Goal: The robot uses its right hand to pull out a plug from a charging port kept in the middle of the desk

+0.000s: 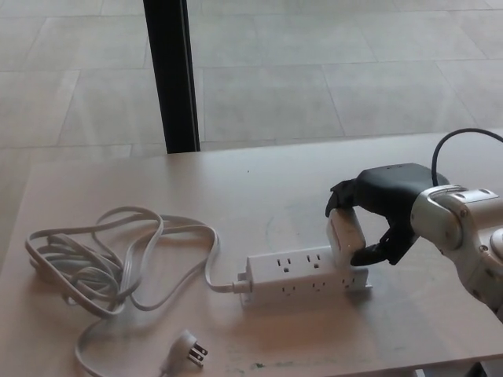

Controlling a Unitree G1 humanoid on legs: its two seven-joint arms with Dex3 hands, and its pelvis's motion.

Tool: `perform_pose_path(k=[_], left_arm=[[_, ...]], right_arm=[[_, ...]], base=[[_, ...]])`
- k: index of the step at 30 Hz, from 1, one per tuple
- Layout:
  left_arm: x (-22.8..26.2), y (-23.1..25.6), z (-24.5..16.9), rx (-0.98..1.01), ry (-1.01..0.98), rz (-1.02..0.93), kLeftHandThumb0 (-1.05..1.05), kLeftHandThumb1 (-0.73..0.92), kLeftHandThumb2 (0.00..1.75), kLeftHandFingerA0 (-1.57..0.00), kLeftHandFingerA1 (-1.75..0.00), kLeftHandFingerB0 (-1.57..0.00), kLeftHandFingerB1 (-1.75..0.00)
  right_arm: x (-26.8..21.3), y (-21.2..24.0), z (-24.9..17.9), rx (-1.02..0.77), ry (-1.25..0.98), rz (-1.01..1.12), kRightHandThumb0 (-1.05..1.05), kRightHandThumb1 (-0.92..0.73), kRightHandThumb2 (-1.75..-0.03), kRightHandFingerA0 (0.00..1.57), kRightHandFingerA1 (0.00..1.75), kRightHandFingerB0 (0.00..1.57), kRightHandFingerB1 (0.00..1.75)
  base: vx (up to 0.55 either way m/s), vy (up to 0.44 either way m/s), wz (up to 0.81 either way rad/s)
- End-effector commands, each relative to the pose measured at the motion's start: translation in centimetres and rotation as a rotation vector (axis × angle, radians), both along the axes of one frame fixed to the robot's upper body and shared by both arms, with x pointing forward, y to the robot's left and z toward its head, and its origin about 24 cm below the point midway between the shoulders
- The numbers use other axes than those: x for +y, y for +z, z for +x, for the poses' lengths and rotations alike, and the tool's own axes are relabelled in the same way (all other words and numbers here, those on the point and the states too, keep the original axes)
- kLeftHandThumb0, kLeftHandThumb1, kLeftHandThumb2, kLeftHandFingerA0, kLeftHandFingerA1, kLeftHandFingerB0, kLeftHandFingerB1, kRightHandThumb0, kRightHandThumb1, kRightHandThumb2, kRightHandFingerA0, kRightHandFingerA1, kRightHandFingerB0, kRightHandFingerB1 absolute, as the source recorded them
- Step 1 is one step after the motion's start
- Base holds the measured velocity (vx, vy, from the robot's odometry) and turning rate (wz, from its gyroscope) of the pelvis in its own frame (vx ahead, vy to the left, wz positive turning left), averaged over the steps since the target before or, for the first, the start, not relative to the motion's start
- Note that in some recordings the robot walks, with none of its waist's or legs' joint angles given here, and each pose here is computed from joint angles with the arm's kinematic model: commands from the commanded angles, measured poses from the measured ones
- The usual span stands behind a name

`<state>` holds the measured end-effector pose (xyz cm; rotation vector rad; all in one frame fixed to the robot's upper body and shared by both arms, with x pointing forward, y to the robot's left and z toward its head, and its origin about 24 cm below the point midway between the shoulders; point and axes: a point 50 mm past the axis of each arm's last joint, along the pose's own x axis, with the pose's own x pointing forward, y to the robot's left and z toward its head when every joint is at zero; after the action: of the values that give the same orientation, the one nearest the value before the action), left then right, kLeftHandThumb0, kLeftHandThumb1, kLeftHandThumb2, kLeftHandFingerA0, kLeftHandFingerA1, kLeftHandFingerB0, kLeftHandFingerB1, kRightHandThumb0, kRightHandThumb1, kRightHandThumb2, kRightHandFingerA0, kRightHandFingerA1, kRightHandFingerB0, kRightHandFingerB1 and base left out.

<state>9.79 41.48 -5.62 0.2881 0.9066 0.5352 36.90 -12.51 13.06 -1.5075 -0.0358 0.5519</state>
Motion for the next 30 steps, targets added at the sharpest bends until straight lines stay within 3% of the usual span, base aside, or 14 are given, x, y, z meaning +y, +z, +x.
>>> perform_pose_path(k=[1,2,4,5,7,12,13,17,19,23,24,25,26,30], left_arm=[[0.5,0.7,0.1,-0.013,-0.010,0.029,-0.79,0.92,0.82,-0.65,-0.52,-0.44,-0.43],[0.5,0.7,0.2,-0.020,-0.009,0.021,-0.74,0.81,1.17,-0.61,-0.63,-0.40,-0.54],[0.5,0.7,0.2,-0.027,0.002,0.011,-0.75,0.81,1.17,-0.62,-0.64,-0.41,-0.54],[0.6,0.8,0.2,-0.023,-0.002,0.018,-0.79,0.92,0.80,-0.70,-0.54,-0.46,-0.41],[0.5,0.8,0.2,-0.020,-0.019,0.019,-0.76,0.83,1.19,-0.62,-0.63,-0.39,-0.54],[0.6,0.8,0.1,-0.017,-0.011,0.023,-0.75,0.81,1.18,-0.64,-0.63,-0.41,-0.54],[0.5,0.6,0.1,-0.021,0.004,0.015,-0.84,0.92,0.83,-0.65,-0.52,-0.44,-0.43],[0.5,0.6,0.1,-0.014,-0.008,0.020,-0.84,0.92,0.84,-0.63,-0.52,-0.43,-0.43],[0.5,0.6,0.1,-0.013,-0.008,0.020,-0.76,0.81,1.18,-0.62,-0.63,-0.41,-0.54],[0.4,0.7,0.2,-0.021,-0.008,0.022,-0.76,0.81,1.18,-0.62,-0.63,-0.41,-0.54],[0.4,0.7,0.2,-0.022,-0.011,0.025,-0.86,0.92,0.85,-0.64,-0.53,-0.44,-0.44],[0.5,0.7,0.2,-0.021,-0.014,0.027,-0.74,0.81,1.18,-0.62,-0.63,-0.41,-0.54],[0.4,0.7,0.2,-0.027,-0.009,0.020,-0.75,0.81,1.18,-0.61,-0.63,-0.40,-0.54],[0.5,0.8,0.2,-0.027,-0.015,0.015,-0.75,0.82,1.19,-0.60,-0.62,-0.40,-0.54]], right_arm=[[1.0,-0.7,-0.6,-0.045,0.065,0.022,-0.32,-0.59,-0.72,0.90,1.66,0.85,0.69],[1.1,-0.9,-0.6,-0.060,0.068,0.017,-0.28,-0.55,-0.85,0.91,1.69,0.85,0.72],[1.1,-1.0,-0.7,-0.075,0.069,0.000,-0.27,-0.54,-0.88,0.90,1.69,0.87,0.81],[1.1,-1.1,-0.7,-0.087,0.061,-0.020,-0.33,-0.45,-1.01,1.17,1.30,0.81,0.81],[1.1,-1.1,-0.7,-0.152,0.048,-0.088,-0.38,-0.56,-0.80,1.00,1.62,0.72,0.76],[0.9,-1.2,-0.7,-0.206,0.038,-0.098,-0.33,-0.49,-1.01,0.91,1.75,0.80,1.36],[0.8,-1.3,-0.7,-0.214,0.038,-0.088,-0.34,-0.44,-1.08,0.97,1.75,0.84,1.45],[0.5,-1.5,-0.8,-0.215,0.028,-0.060,-0.34,-0.44,-1.01,0.92,1.75,0.85,1.22],[0.4,-1.7,-0.8,-0.214,0.023,-0.055,-0.34,-0.45,-0.99,0.91,1.75,0.82,1.31],[0.4,-1.9,-1.1,-0.221,0.018,-0.036,-0.32,-0.45,-0.95,0.92,1.75,0.81,1.41],[0.4,-1.9,-1.1,-0.224,0.020,-0.035,-0.36,-0.42,-1.02,1.17,1.31,0.86,1.03],[0.4,-1.9,-1.1,-0.227,0.025,-0.036,-0.35,-0.43,-1.03,1.17,1.31,0.86,0.99],[0.5,-1.8,-1.0,-0.225,0.025,-0.033,-0.29,-0.47,-0.93,0.95,1.75,0.83,1.05],[0.6,-1.3,-0.8,-0.227,0.017,-0.015,-0.32,-0.49,-0.91,0.90,1.75,0.78,1.25]], base=[[0.00,0.000,0.00],[0.00,0.000,0.00],[0.00,0.000,0.00],[0.00,0.000,0.00],[0.00,0.000,0.00],[0.00,0.000,0.00],[0.00,0.000,0.00],[0.00,0.000,0.00],[0.00,0.000,0.00],[0.00,0.000,0.00],[0.00,0.000,0.00],[0.00,0.000,0.00],[0.00,0.000,0.00],[0.00,0.000,0.00]])
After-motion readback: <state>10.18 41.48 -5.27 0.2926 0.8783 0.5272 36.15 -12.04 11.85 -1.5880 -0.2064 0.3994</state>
